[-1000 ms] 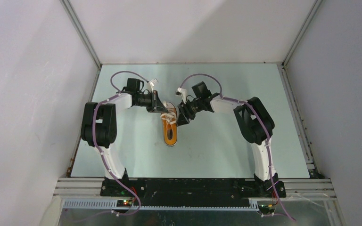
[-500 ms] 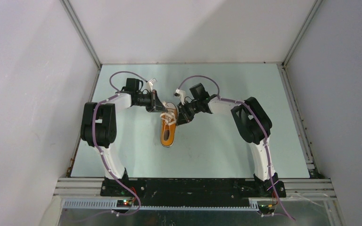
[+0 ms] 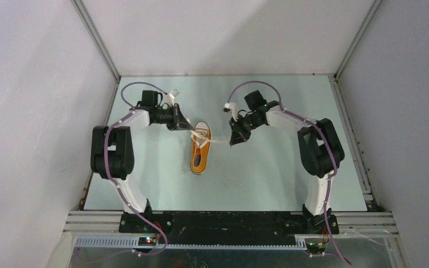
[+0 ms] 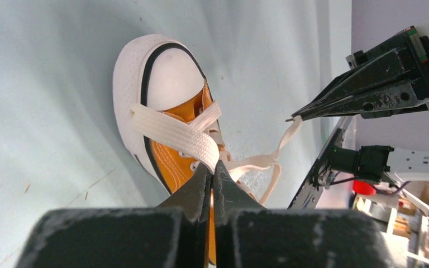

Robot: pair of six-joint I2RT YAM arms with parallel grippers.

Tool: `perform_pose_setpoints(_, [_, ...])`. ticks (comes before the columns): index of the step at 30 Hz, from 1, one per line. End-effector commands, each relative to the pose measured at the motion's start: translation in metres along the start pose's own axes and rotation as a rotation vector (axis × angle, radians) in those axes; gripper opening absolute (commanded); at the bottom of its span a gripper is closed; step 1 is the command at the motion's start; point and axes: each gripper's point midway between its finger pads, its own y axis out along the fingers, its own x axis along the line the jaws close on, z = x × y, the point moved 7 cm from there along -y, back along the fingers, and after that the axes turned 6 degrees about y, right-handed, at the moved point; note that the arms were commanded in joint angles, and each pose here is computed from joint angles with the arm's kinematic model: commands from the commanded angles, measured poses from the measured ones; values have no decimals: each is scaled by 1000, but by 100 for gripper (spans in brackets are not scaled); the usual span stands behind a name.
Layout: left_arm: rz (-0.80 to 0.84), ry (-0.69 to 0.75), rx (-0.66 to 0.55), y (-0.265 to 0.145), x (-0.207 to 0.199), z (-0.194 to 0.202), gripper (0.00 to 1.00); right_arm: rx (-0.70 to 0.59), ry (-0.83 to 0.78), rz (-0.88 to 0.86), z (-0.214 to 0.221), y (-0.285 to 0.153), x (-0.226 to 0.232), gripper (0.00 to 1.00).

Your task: Tie the shoes

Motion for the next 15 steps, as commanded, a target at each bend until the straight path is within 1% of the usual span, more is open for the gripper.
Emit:
perform_pose_setpoints(1, [-98, 132, -77, -38, -20, -16, 0, 90, -79, 4, 18, -37, 14, 0])
perform_pose_setpoints(2, [-134, 141, -86, -44, -20, -15, 0, 100, -83, 5, 20, -44, 19, 0])
perform_pose_setpoints(5, [-215, 171, -61, -55, -18, -5, 0, 109, -49, 39, 25, -64, 20, 0])
perform_pose_setpoints(10, [-311, 141, 53, -62, -7, 22, 0, 111, 22, 111, 38, -100, 18, 0])
perform_pose_setpoints(12, [-411, 110, 59, -70, 7, 33, 0, 117, 37, 136, 43, -113, 19, 0])
perform_pose_setpoints(13, [-449, 112, 37, -76, 9, 32, 0, 125, 59, 147, 49, -117, 17, 0])
perform_pose_setpoints(14, [-516, 107, 34, -82, 15, 34, 0, 132, 66, 178, 52, -121, 16, 0])
perform_pose_setpoints(15, [-542, 107, 33, -85, 18, 35, 0, 135, 90, 196, 57, -125, 11, 0])
